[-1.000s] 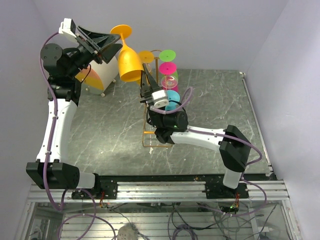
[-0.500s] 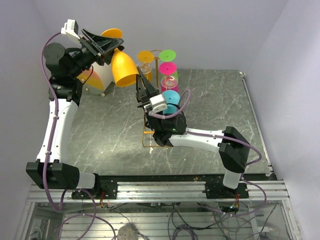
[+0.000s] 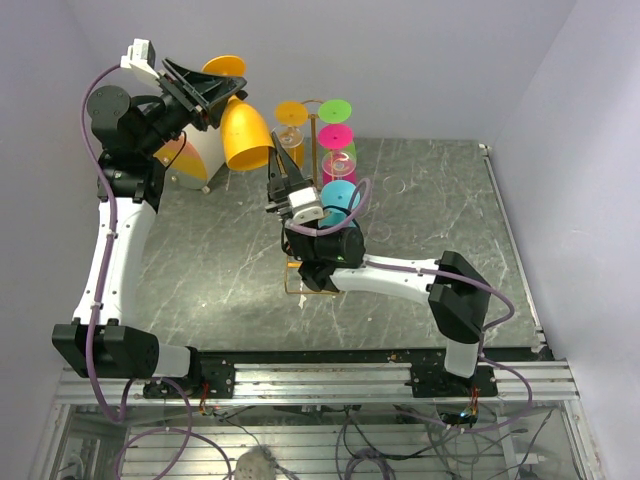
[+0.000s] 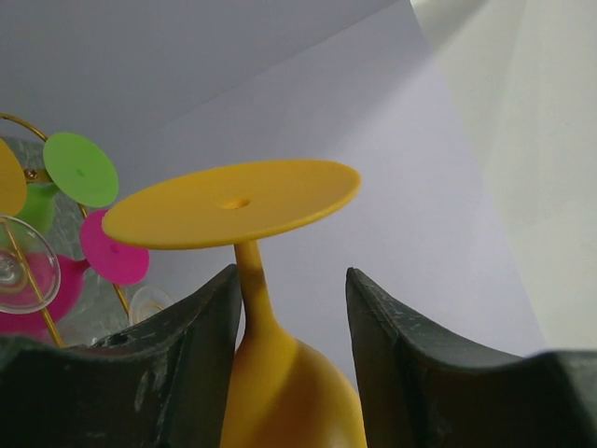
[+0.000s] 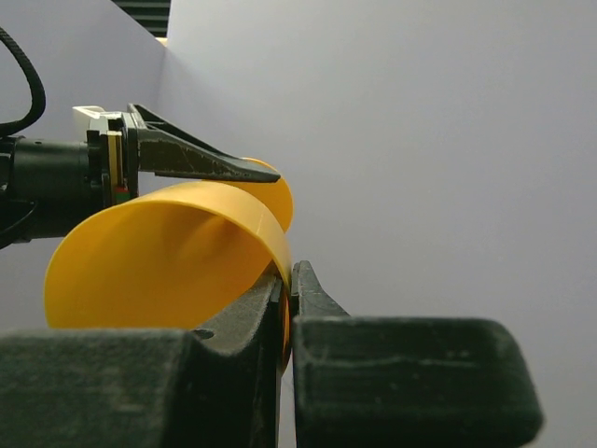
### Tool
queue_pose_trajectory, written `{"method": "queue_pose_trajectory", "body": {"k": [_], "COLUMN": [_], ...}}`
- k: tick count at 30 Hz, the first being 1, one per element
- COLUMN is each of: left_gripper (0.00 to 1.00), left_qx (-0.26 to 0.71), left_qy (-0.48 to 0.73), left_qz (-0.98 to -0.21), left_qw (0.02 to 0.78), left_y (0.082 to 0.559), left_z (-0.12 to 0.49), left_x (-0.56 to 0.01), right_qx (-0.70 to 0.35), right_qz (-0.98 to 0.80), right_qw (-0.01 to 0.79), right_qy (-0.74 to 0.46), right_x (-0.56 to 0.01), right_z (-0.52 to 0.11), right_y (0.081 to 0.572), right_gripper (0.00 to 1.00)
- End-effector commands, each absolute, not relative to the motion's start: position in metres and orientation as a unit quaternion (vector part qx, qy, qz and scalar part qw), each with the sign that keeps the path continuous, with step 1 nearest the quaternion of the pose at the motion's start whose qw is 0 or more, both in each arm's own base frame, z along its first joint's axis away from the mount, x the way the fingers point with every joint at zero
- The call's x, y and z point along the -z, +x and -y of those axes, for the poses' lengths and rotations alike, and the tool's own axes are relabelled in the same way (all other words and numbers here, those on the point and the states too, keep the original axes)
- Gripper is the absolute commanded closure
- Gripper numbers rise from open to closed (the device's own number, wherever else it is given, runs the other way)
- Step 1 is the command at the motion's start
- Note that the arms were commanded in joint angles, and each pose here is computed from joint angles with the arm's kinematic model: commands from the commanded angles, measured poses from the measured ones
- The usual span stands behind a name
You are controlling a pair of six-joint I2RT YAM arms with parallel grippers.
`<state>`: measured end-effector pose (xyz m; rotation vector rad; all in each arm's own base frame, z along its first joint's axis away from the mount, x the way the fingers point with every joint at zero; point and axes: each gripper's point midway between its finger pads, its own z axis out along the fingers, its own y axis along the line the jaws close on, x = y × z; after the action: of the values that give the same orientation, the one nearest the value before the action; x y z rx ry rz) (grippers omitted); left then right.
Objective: Place the wine glass upside down on the wine glass rack
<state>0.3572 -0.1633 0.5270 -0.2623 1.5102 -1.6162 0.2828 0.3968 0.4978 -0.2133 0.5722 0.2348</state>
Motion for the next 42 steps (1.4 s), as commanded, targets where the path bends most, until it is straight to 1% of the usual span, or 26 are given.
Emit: {"method": "queue_pose_trajectory", "body": {"k": [1,3,5,8,9,16,19,20,22,23,24,25,27,29,30,32,33,36,38,40,42], "left_gripper": [0.45,0.52,0.65,0.88,0.92,0.93,0.93,0.93,0.93,0.93,0.93,0.93,0.93,0.93,0.93,0.93,0.93,0.93,0.93,0.93,0.93], "left_qx": [0.651,0.649,0.653,0.657,0.657,0.668,0.654,0.644,0.623,0.599,0.579,0.553,0.497,0.437,0.410,0.357,0.332,0.266,0.235,0.220,0.220], "left_qy": [-0.095,-0.098,-0.091,-0.086,-0.085,-0.045,-0.022,-0.011,0.007,0.029,0.051,0.076,0.105,0.154,0.170,0.213,0.237,0.288,0.355,0.414,0.421], "left_qz": [-0.607,-0.610,-0.604,-0.600,-0.599,-0.568,-0.569,-0.575,-0.589,-0.599,-0.608,-0.620,-0.660,-0.675,-0.691,-0.701,-0.703,-0.707,-0.686,-0.663,-0.650], "left_qw": [0.446,0.444,0.446,0.449,0.449,0.478,0.497,0.505,0.515,0.531,0.541,0.551,0.553,0.574,0.571,0.579,0.582,0.589,0.591,0.583,0.593], "left_y": [0.349,0.350,0.348,0.347,0.347,0.340,0.340,0.342,0.345,0.348,0.347,0.348,0.349,0.347,0.344,0.340,0.337,0.337,0.336,0.334,0.340], "left_z": [0.165,0.165,0.166,0.166,0.166,0.164,0.163,0.163,0.162,0.161,0.161,0.160,0.157,0.151,0.147,0.139,0.136,0.125,0.125,0.127,0.130], "left_x": [-0.532,-0.528,-0.529,-0.530,-0.530,-0.549,-0.554,-0.552,-0.551,-0.547,-0.544,-0.539,-0.519,-0.510,-0.498,-0.488,-0.482,-0.464,-0.445,-0.419,-0.402], "right_qx": [-0.109,-0.108,-0.107,-0.107,-0.108,-0.126,-0.128,-0.126,-0.117,-0.110,-0.104,-0.099,-0.090,-0.079,-0.069,-0.050,-0.039,-0.021,-0.021,-0.023,-0.037], "right_qz": [-0.258,-0.259,-0.259,-0.258,-0.258,-0.253,-0.254,-0.252,-0.254,-0.254,-0.256,-0.257,-0.260,-0.269,-0.275,-0.292,-0.306,-0.337,-0.379,-0.461,-0.556], "right_qw": [0.959,0.959,0.959,0.959,0.959,0.956,0.952,0.951,0.946,0.945,0.943,0.942,0.940,0.934,0.930,0.922,0.917,0.912,0.900,0.867,0.811], "right_qy": [-0.045,-0.042,-0.039,-0.041,-0.043,-0.084,-0.115,-0.130,-0.163,-0.174,-0.186,-0.195,-0.203,-0.220,-0.235,-0.250,-0.253,-0.233,-0.213,-0.189,-0.181], "right_x": [-0.514,-0.514,-0.515,-0.515,-0.515,-0.507,-0.499,-0.497,-0.492,-0.493,-0.492,-0.493,-0.496,-0.500,-0.502,-0.504,-0.503,-0.510,-0.513,-0.511,-0.503], "right_z": [-0.374,-0.374,-0.373,-0.374,-0.375,-0.385,-0.390,-0.393,-0.398,-0.395,-0.394,-0.391,-0.380,-0.372,-0.368,-0.358,-0.351,-0.319,-0.301,-0.283,-0.280], "right_y": [0.279,0.279,0.280,0.279,0.279,0.270,0.263,0.260,0.253,0.248,0.244,0.239,0.229,0.219,0.214,0.206,0.203,0.196,0.194,0.202,0.215], "right_gripper": [1.00,1.00,1.00,1.00,1.00,1.00,0.99,0.91,0.71,0.55,0.45,0.39,0.30,0.21,0.16,0.03,0.01,0.00,0.00,0.00,0.00]}}
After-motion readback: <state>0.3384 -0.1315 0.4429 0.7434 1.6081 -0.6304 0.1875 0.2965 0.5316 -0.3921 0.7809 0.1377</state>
